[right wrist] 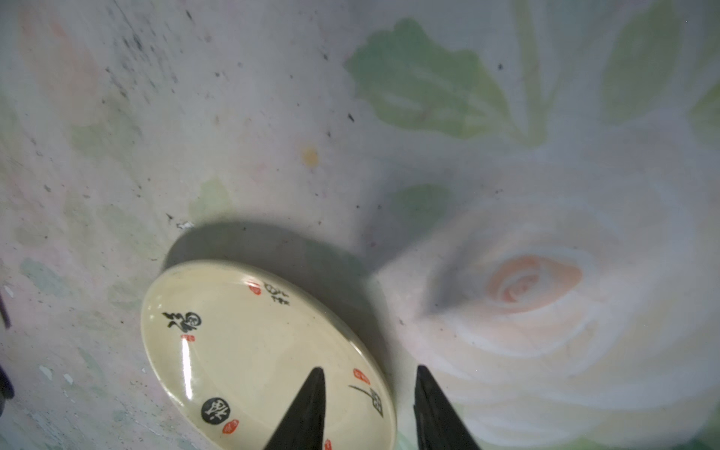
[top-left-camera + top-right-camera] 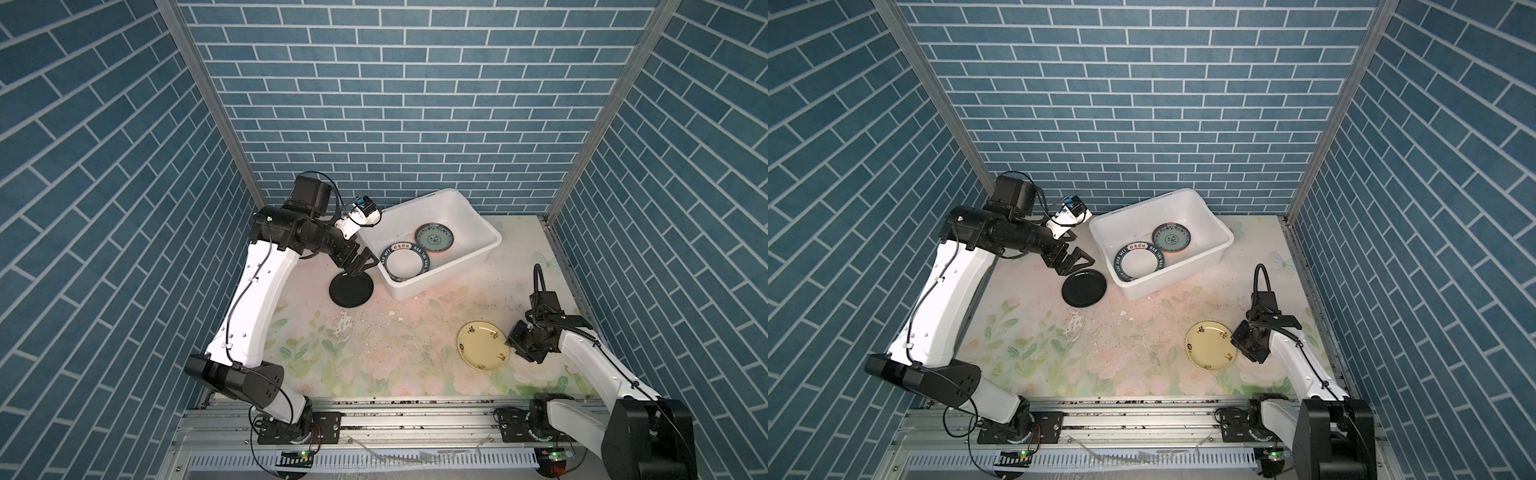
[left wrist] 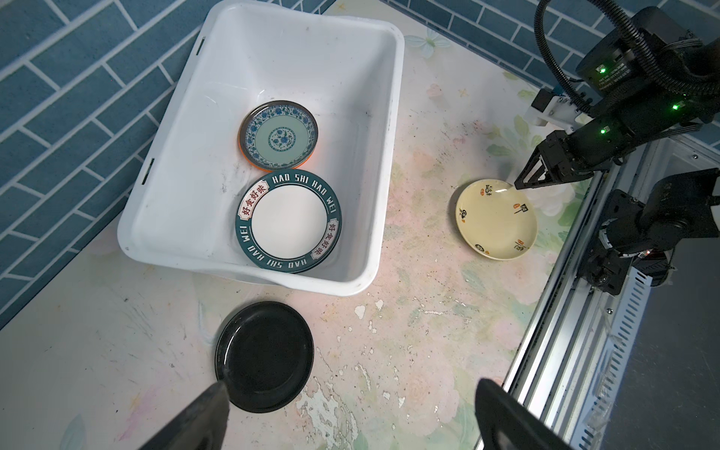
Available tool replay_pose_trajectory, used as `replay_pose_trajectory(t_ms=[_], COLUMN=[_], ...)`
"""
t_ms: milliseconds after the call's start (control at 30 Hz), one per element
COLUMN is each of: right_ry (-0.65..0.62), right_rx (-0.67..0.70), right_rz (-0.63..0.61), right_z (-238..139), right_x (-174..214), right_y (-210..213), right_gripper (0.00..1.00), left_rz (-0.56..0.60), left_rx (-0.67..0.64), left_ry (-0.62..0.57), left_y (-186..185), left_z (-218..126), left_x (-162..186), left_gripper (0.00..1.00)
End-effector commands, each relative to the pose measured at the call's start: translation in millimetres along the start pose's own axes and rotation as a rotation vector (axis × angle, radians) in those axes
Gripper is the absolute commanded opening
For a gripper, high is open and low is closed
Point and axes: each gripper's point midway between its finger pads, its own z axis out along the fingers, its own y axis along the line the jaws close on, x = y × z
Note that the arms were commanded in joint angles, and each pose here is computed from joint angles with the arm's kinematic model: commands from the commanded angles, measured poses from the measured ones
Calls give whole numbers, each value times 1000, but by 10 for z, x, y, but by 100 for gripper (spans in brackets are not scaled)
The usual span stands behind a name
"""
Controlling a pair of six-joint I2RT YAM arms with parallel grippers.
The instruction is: Place the plates into the plastic bin on the countertop
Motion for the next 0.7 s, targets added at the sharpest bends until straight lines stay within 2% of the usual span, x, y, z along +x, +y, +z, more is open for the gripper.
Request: replay_pose_trajectory(t_ms=[0,667], right_ry=[38,124], right_rx=[12,-57], right_rz=[-56,-27], right_z=[-53,136], right_x=[46,177], right_y=[0,80], right_gripper=[39,35], left_rz=[7,4], left_rx=[2,-8], left_ry=[-6,-8], left_y=[-14,-37], left_z=[-27,-57], left_x=[14,52], left_gripper=[100,99])
